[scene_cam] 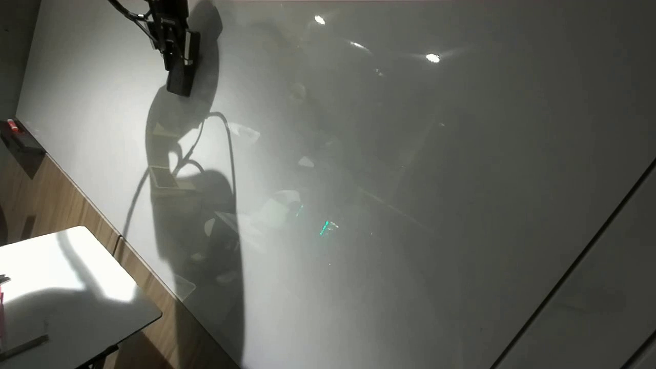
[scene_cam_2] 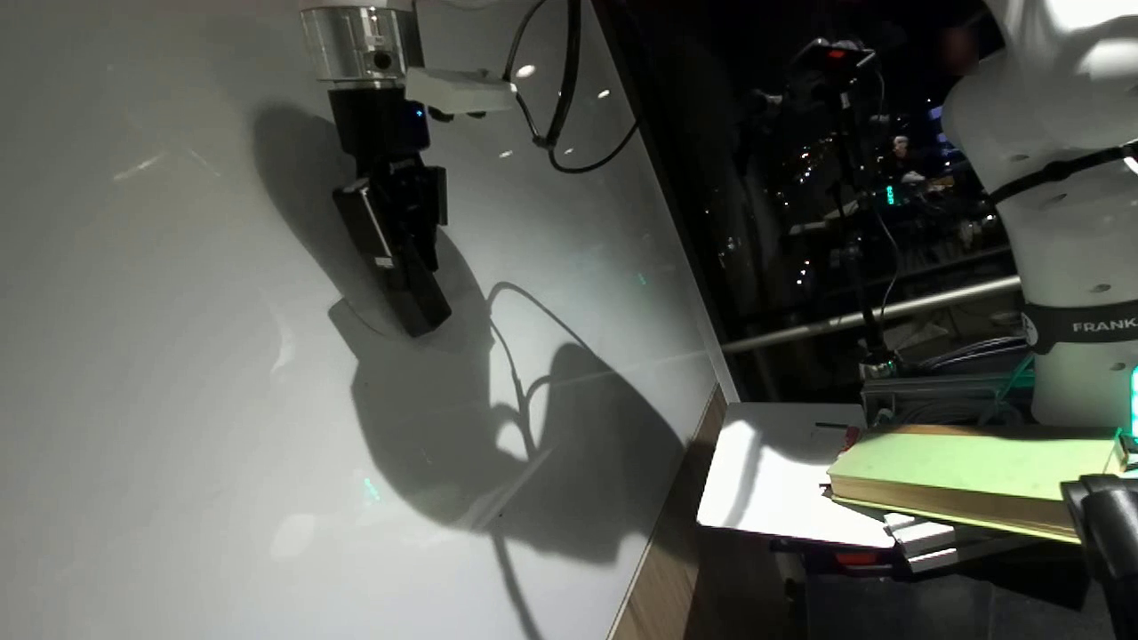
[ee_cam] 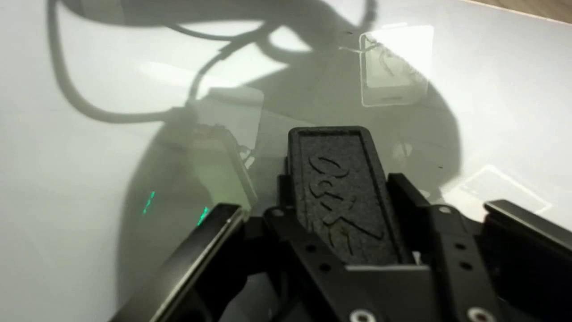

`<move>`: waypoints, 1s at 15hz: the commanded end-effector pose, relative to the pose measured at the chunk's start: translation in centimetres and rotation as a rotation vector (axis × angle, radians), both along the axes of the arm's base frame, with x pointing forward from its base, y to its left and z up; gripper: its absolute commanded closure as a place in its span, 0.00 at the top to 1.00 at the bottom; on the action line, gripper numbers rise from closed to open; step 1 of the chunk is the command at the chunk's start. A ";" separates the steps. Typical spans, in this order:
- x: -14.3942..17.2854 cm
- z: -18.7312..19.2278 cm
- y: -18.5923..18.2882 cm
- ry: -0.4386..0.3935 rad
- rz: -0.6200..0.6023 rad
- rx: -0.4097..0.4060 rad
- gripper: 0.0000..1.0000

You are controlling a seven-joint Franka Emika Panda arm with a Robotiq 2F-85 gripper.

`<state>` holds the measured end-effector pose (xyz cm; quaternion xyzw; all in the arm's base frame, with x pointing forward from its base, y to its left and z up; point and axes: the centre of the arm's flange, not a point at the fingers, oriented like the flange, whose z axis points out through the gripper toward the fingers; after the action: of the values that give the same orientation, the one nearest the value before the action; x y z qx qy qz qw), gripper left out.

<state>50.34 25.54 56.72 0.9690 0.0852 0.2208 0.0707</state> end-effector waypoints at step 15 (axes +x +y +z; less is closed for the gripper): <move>2.4 4.1 6.1 -0.076 0.037 -0.001 0.29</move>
<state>50.72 31.63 57.71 0.9650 0.1030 0.2331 0.0620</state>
